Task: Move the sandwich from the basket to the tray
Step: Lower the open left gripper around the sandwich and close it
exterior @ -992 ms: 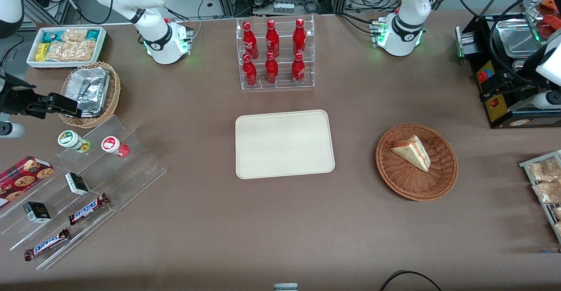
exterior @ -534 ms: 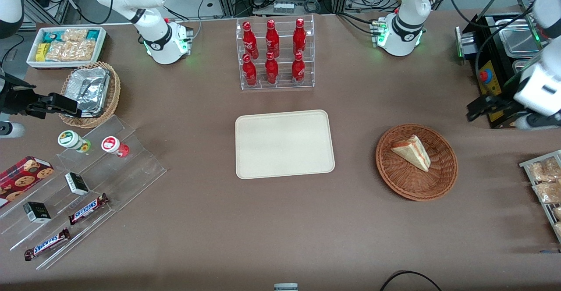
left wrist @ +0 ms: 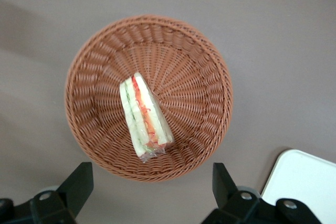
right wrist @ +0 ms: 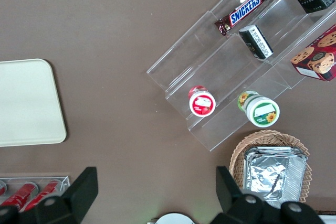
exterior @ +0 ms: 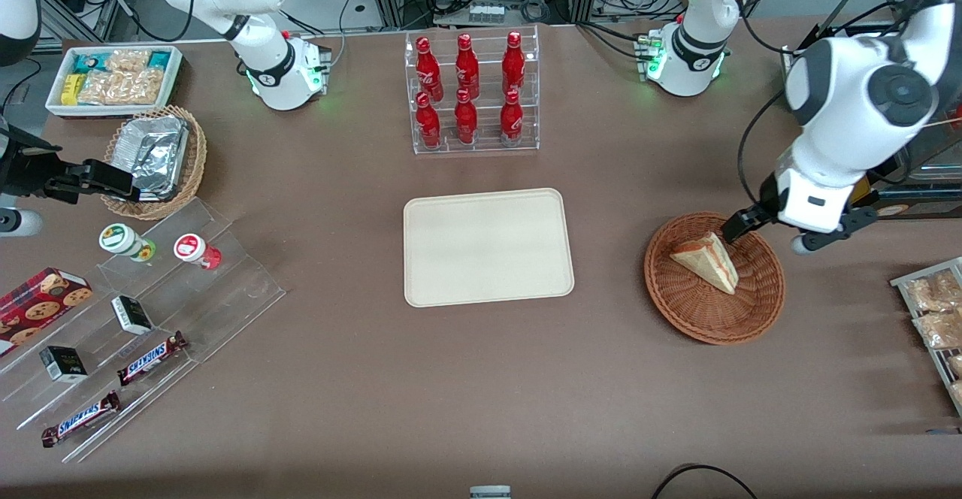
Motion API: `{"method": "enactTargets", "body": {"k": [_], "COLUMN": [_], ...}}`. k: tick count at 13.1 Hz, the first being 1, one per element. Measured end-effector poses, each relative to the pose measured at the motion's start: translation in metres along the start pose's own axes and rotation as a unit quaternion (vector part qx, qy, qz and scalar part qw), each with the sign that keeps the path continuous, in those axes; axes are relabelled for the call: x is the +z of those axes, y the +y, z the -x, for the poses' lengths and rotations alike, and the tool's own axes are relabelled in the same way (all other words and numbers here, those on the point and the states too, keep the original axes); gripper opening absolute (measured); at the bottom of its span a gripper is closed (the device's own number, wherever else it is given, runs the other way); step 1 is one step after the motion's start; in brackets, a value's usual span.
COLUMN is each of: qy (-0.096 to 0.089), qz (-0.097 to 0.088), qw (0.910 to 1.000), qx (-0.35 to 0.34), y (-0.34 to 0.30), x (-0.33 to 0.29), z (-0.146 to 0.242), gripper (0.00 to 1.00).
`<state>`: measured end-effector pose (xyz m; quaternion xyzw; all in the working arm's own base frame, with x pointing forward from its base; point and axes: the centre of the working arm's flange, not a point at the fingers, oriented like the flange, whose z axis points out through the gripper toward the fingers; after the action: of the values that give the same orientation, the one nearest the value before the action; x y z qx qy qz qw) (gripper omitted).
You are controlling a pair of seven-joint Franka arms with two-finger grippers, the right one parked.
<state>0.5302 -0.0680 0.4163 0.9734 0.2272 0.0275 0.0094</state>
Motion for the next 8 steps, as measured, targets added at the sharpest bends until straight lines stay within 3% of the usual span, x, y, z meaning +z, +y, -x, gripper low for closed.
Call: {"method": "enactTargets", "body": {"k": [8], "qy": [0.007], "qz": [0.009], "qw": [0.9975], "qx": [-0.070], "y": [-0.015], "x": [0.078], "z": [0.019], "gripper": [1.00]}}
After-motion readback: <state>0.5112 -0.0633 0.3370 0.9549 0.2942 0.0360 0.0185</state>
